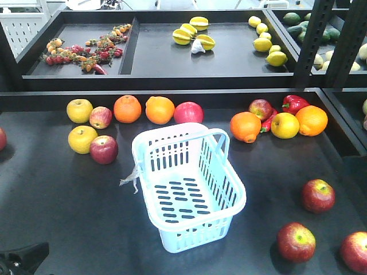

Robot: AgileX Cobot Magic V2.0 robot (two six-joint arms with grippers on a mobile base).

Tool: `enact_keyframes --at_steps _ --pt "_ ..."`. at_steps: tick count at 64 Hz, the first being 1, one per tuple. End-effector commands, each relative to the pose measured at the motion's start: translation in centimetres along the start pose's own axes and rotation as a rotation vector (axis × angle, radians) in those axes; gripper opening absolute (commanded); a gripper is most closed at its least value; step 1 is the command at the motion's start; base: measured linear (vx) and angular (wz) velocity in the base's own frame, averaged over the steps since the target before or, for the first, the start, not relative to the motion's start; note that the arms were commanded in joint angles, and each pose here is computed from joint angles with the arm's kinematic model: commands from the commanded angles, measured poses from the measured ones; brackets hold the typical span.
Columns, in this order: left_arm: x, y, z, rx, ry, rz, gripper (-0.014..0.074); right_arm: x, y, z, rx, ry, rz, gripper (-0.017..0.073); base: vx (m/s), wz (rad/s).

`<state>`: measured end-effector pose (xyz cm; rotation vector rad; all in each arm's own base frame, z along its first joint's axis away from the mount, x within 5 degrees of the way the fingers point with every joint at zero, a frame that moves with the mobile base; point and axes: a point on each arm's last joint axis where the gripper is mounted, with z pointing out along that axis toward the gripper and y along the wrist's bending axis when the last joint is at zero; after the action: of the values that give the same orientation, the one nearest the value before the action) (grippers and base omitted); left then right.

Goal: Pick three apples into basket with both arms
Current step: 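Move the right gripper down onto the red apple nearest the robot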

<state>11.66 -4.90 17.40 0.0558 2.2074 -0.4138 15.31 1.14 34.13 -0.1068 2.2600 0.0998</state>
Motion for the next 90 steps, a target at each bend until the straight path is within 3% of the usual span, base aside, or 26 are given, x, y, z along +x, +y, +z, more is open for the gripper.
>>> enact_keyframes --at_steps 1,12,17,40,90 --pt "-1.2 -0.2 -0.1 0.005 -0.08 -0.015 -0.0008 -1.5 0.2 1.4 -0.046 -0.018 -0.007 0.0685 0.0 0.0" --pt "-1.2 -0.2 -0.1 0.005 -0.08 -0.015 -0.0008 -1.3 0.2 7.0 -0.118 0.164 -0.001 0.0669 0.0 0.0" --pt "-1.2 -0.2 -0.1 0.005 -0.08 -0.015 -0.0008 -0.8 -0.1 9.5 -0.121 0.242 -0.01 0.0665 0.0 0.0" --pt "-1.2 -0.2 -0.1 0.005 -0.08 -0.015 -0.0008 2.5 -1.1 18.5 -0.102 0.489 0.063 0.0652 0.0 0.0" --pt "-1.1 -0.2 -0.1 0.007 -0.062 -0.015 -0.0008 7.9 -1.9 25.6 -0.067 0.691 0.12 0.0632 0.0 0.0"
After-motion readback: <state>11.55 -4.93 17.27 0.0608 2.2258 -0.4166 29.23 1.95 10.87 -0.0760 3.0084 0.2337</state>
